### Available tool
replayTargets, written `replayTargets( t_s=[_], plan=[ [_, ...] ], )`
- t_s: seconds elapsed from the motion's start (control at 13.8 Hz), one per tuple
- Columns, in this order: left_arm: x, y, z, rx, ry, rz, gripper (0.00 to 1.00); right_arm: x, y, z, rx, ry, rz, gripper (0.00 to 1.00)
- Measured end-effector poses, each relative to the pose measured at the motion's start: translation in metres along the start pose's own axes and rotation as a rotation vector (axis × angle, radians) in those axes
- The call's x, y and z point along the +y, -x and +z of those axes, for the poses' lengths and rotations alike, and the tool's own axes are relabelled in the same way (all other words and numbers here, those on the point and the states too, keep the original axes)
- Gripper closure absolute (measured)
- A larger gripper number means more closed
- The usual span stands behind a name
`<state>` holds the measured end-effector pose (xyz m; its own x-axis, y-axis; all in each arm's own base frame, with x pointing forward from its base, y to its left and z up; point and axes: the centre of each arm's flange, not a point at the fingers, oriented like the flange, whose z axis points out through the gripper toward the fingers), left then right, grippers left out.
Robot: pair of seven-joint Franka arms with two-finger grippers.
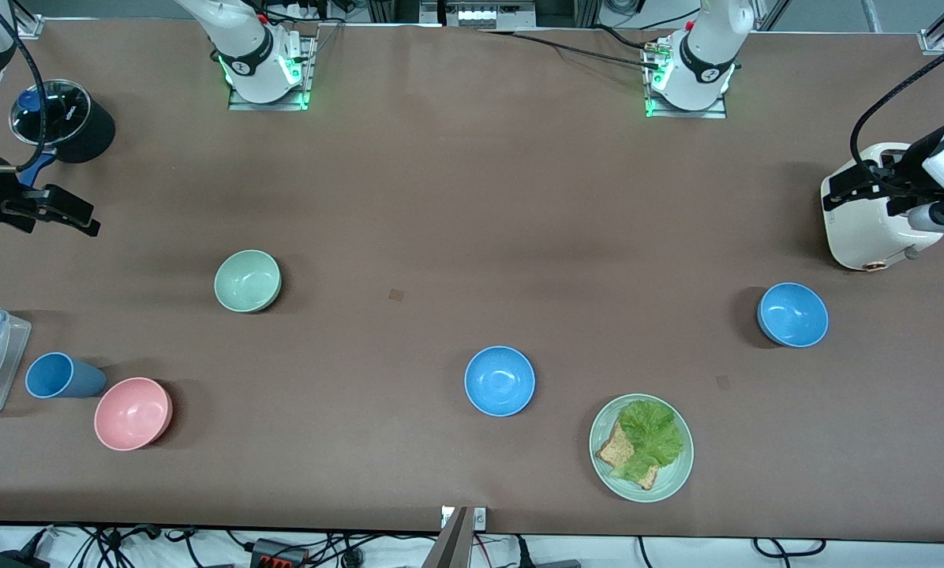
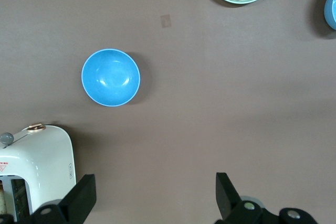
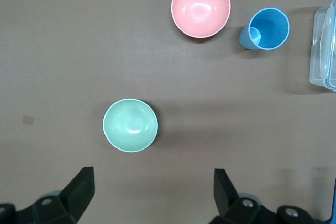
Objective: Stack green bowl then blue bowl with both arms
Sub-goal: 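Reach the right gripper to the green bowl while the left gripper reaches blue bowl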
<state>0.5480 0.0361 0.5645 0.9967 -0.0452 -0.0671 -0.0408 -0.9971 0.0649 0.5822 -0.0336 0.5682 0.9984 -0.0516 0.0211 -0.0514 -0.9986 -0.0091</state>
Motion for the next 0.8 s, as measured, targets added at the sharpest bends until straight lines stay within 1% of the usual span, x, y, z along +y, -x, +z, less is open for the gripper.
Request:
replayTargets(
  t_s=[0.58, 0.8],
  plan=[
    [-0.001, -0.002, 0.004, -0.008, 0.001, -0.001, 0.0, 0.0, 0.0, 0.001, -0.001, 0.0, 0.0, 0.0],
    [-0.017, -0.013, 0.034, -0.061, 0.011, -0.02, 0.0, 0.0, -0.004, 0.014, -0.021, 0.001, 0.0, 0.0]
  ],
)
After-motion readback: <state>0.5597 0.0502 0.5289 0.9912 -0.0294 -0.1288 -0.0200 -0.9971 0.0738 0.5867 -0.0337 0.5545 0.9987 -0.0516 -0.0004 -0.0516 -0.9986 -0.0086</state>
